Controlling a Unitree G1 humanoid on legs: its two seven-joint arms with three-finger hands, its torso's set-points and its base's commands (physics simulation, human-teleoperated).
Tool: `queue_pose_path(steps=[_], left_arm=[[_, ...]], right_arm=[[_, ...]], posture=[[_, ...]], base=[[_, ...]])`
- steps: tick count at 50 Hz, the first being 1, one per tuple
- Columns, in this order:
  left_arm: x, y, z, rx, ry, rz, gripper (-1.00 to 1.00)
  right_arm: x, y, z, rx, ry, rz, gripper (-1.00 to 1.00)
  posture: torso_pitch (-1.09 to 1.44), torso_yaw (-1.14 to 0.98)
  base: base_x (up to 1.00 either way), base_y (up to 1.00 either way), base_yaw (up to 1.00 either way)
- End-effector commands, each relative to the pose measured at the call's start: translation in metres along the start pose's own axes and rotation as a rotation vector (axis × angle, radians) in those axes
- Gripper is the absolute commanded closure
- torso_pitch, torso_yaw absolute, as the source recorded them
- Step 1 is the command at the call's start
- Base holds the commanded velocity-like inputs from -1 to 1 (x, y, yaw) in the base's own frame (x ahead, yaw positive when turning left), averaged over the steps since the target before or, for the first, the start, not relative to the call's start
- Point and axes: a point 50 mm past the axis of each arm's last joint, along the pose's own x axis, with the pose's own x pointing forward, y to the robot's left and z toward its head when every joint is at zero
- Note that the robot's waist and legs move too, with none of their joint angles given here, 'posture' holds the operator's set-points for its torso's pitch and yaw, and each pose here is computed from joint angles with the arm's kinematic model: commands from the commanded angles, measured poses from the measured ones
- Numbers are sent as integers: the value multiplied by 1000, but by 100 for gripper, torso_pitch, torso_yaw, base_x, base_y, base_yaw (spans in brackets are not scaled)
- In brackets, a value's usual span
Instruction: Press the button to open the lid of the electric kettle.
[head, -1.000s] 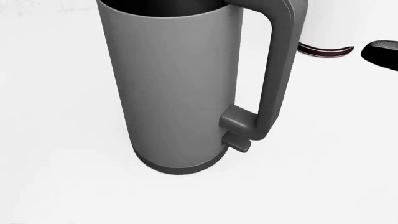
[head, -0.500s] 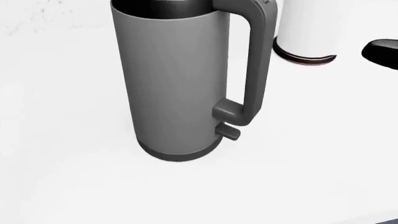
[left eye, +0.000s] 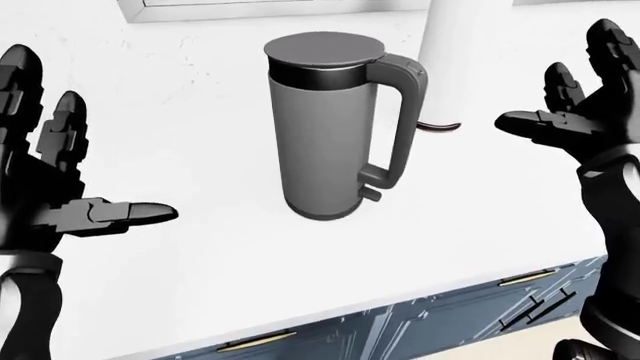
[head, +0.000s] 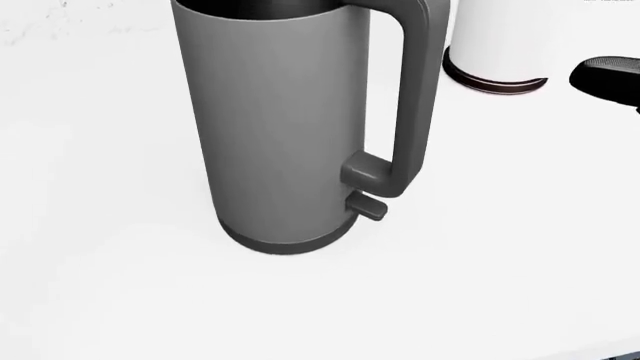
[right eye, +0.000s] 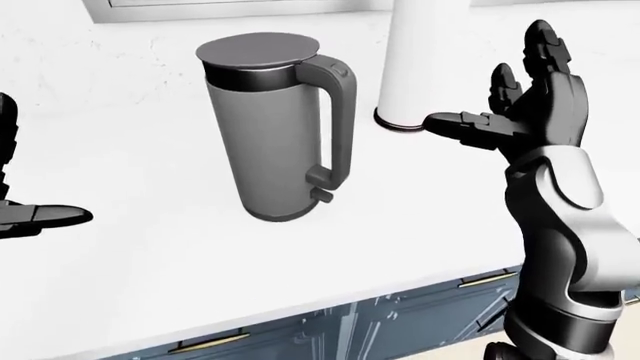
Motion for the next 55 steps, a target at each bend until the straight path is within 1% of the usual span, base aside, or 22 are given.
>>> queue_pose_path(steps=[1,2,14,16,18,21,24,26,31,32,38,42,49,55], left_arm=[[1,0,11,25,-56,4,-100],[1,0,12,16,-56,0,-100],[0,-1,12,9,-60,-5,-100],[-1,-2,13,12,-75,-12,-100],[-1,-2,13,22,-76,-13,-100],[0,0,11,19,-63,0,-100],[0,0,10,28,-59,4,-100],[0,0,9,36,-57,8,-100],[0,0,9,34,-55,12,-100],[0,0,9,34,-53,13,-100],[0,0,10,30,-51,15,-100],[0,0,11,28,-57,15,-100],[1,0,12,26,-56,17,-100],[1,1,12,26,-56,18,-100]], right_arm=[[-1,1,19,-2,-91,9,-100],[-1,1,19,-2,-91,8,-100],[-2,1,19,-3,-91,8,-100],[-2,1,19,-3,-90,8,-100],[-2,1,18,-4,-89,8,-100],[-2,1,19,-3,-89,9,-100],[-1,3,18,-6,-88,13,-100],[0,5,20,-6,-90,18,-100],[3,11,24,-9,-91,37,-100],[5,13,25,-37,-106,43,-100],[12,19,31,-44,-116,58,-100],[17,24,34,-71,-130,67,-100],[29,35,34,-88,-131,90,-100],[33,43,35,-98,-133,115,-100]], posture=[[-17,0],[-18,0],[-30,0],[-31,0],[-31,0],[-31,0],[-31,0],[-31,0],[-31,0],[-31,0],[-31,0],[-31,0],[-31,0],[-31,0]], base=[[0,0,0],[0,0,0],[0,0,0],[0,0,0],[0,0,0],[0,0,0],[0,0,0],[0,0,0],[0,0,0],[0,0,0],[0,0,0],[0,0,0],[0,0,0],[0,0,0]])
